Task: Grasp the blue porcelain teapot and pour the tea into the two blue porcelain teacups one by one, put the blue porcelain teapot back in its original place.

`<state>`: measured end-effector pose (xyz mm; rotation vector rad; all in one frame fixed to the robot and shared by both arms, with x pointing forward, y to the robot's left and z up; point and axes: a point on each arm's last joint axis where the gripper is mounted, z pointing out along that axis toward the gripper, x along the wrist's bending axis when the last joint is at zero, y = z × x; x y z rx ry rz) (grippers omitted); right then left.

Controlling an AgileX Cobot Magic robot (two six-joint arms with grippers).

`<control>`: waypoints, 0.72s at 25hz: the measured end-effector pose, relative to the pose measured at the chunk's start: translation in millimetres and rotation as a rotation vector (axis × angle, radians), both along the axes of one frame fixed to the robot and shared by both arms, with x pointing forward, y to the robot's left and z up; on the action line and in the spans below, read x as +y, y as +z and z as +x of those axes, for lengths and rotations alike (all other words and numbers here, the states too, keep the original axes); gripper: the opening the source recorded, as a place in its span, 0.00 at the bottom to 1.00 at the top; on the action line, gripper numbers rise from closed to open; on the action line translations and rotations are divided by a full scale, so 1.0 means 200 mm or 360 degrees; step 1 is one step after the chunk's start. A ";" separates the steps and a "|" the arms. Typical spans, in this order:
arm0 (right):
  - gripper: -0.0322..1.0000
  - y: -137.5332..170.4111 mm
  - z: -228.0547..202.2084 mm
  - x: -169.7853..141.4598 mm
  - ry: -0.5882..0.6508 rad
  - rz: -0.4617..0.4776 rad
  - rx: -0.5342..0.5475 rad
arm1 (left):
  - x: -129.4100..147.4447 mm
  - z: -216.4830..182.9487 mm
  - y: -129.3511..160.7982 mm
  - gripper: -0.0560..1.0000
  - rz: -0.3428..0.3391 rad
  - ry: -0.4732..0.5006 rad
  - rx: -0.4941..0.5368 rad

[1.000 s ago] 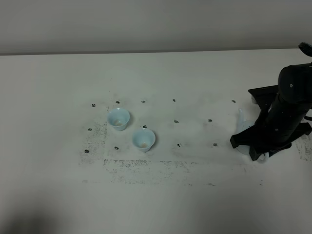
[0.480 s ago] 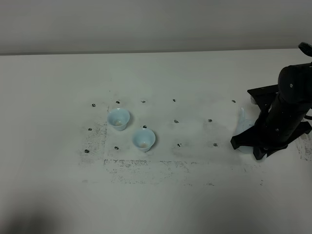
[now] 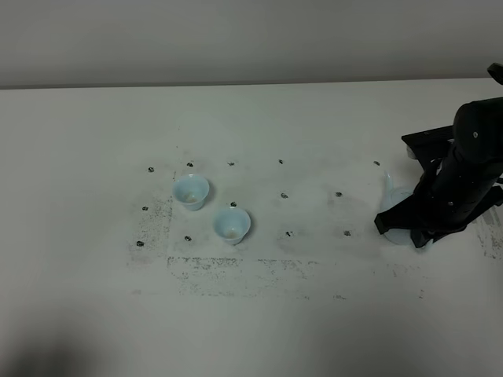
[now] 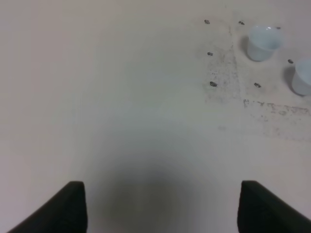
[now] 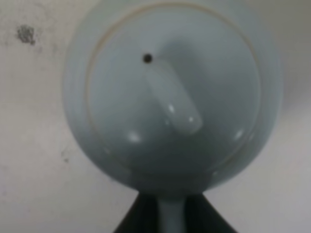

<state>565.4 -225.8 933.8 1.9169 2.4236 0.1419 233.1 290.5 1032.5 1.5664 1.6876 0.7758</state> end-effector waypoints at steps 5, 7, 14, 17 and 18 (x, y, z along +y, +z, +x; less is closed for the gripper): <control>0.07 0.00 0.01 0.00 0.0001 0.0004 -0.0021 | 0.00 0.00 0.00 0.64 0.0000 0.0000 0.0000; 0.07 0.00 0.01 0.00 0.0000 0.0007 -0.0038 | 0.00 0.00 0.00 0.64 0.0000 0.0000 0.0000; 0.07 -0.03 -0.03 -0.01 0.0019 0.0030 -0.0178 | 0.00 0.00 0.00 0.64 0.0000 0.0000 0.0000; 0.07 -0.01 -0.05 -0.01 0.0028 0.0046 -0.0275 | 0.00 0.00 0.00 0.64 0.0000 0.0000 0.0000; 0.07 0.01 -0.05 -0.01 0.0031 0.0046 -0.0288 | 0.00 0.00 0.00 0.64 0.0000 0.0000 0.0000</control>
